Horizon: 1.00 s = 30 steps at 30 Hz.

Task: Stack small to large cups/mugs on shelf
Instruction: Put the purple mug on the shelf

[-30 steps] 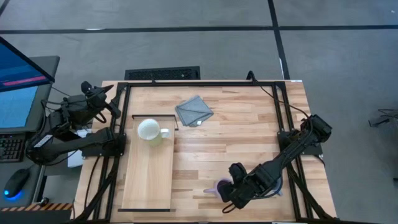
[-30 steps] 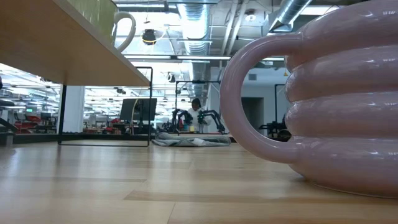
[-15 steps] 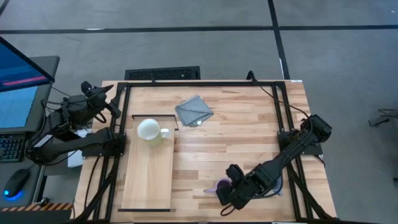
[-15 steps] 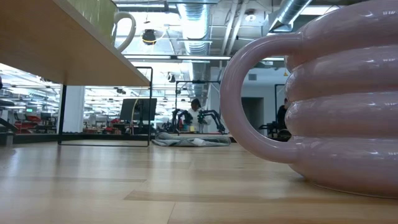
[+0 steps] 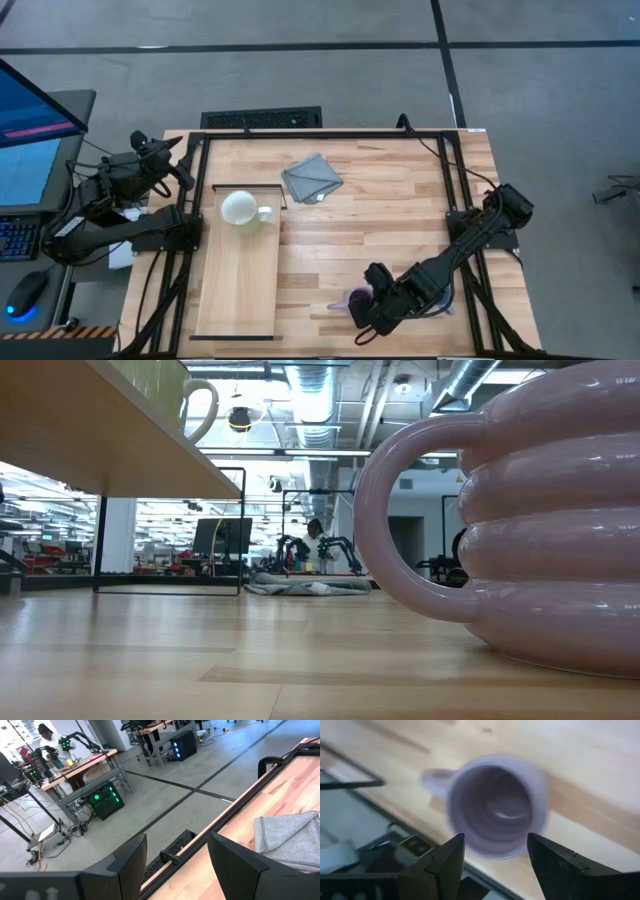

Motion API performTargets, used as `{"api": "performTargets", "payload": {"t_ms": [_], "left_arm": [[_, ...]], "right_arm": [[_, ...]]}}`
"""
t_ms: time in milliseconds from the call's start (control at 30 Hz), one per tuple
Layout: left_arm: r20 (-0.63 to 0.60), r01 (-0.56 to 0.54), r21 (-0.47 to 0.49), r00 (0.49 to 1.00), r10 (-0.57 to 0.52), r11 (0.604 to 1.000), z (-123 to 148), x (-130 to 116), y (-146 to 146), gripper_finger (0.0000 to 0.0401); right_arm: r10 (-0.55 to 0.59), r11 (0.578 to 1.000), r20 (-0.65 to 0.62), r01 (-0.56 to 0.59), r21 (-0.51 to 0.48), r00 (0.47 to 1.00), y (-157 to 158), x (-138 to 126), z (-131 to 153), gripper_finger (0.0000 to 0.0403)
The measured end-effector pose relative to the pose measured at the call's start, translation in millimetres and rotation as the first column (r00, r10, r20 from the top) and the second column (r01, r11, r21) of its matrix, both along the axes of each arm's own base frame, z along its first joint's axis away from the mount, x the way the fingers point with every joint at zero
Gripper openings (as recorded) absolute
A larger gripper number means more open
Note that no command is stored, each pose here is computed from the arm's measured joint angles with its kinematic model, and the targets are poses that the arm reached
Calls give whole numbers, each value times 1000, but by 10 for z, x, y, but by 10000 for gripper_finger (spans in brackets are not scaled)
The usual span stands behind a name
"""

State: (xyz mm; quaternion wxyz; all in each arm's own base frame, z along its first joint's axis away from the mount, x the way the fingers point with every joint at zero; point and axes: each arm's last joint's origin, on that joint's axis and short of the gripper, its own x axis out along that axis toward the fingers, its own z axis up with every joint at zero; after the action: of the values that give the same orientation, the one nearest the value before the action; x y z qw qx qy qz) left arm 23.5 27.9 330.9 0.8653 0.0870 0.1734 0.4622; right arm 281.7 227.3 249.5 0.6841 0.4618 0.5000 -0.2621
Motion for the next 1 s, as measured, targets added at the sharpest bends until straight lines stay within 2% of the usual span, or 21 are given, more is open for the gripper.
{"api": "performTargets", "payload": {"t_ms": [167,733,1000], "left_arm": [[0,0,0,1000,0,1000,0,0,0,203],[-10,1,-7,1000,-1,1000,-12,-3,-2,203],[0,63,-23,998,-63,998,-14,12,-12,203]], "right_arm": [[-26,999,-57,24,-39,998,-43,-51,-22,239],[-41,997,-82,36,-63,996,-118,-32,-40,239],[-36,998,-109,29,-59,993,-133,-61,-168,239]]}}
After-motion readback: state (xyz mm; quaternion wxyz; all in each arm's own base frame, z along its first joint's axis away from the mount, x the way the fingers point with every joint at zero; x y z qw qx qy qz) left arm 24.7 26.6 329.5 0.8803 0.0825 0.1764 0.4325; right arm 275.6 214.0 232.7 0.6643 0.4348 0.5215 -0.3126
